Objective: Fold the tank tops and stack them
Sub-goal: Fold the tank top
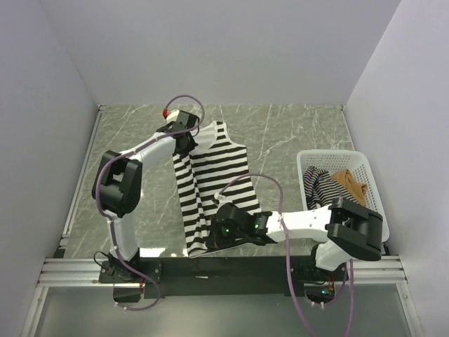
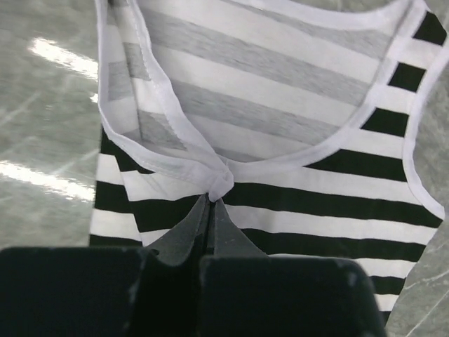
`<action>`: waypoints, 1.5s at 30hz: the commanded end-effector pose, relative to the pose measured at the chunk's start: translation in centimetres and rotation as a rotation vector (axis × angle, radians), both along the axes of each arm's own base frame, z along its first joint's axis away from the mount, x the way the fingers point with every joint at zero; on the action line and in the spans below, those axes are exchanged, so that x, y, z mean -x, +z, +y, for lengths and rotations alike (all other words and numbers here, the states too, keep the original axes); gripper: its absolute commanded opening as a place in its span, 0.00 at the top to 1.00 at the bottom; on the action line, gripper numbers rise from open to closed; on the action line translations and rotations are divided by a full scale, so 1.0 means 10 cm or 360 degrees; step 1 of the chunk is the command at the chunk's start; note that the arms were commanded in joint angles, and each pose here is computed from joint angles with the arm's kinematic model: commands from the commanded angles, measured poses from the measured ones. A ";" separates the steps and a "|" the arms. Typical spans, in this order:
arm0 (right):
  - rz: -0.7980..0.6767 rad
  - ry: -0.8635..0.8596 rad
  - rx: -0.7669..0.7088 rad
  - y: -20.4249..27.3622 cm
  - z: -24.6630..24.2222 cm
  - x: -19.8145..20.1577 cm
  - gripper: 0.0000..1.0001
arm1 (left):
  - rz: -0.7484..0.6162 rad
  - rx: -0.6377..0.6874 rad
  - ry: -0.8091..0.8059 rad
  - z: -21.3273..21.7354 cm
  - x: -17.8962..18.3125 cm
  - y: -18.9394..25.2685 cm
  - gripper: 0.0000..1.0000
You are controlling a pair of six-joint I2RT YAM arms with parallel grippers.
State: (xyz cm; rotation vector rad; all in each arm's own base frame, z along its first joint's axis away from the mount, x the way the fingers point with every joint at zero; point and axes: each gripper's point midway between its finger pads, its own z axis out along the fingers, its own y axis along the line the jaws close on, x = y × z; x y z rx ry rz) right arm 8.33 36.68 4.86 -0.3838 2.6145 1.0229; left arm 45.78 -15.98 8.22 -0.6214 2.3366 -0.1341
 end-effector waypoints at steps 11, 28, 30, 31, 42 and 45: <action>0.0019 -0.0189 -0.0067 -0.08 -0.18 -0.05 1.00 | -0.0095 0.0042 -0.0113 -0.40 -0.21 0.09 0.98; -0.0335 -0.0324 0.0093 0.42 -0.28 -0.35 0.56 | -0.0223 0.0169 0.0023 -0.01 -0.07 0.40 0.82; -0.0331 -0.0257 0.0106 0.37 -0.15 -0.34 0.59 | -0.0164 0.0179 0.0019 0.01 -0.10 0.23 0.89; -0.0318 -0.0232 0.0141 0.28 -0.08 -0.33 0.60 | -0.0137 0.0178 0.0013 0.01 -0.10 0.16 0.91; -0.0298 0.0069 0.0372 -0.25 0.50 -0.10 0.75 | 0.0127 0.0139 0.0130 0.42 -0.22 -0.60 0.99; -0.0226 0.0139 0.0362 -0.41 0.69 0.02 0.76 | 0.0167 0.0100 0.0144 0.57 -0.33 -0.68 1.00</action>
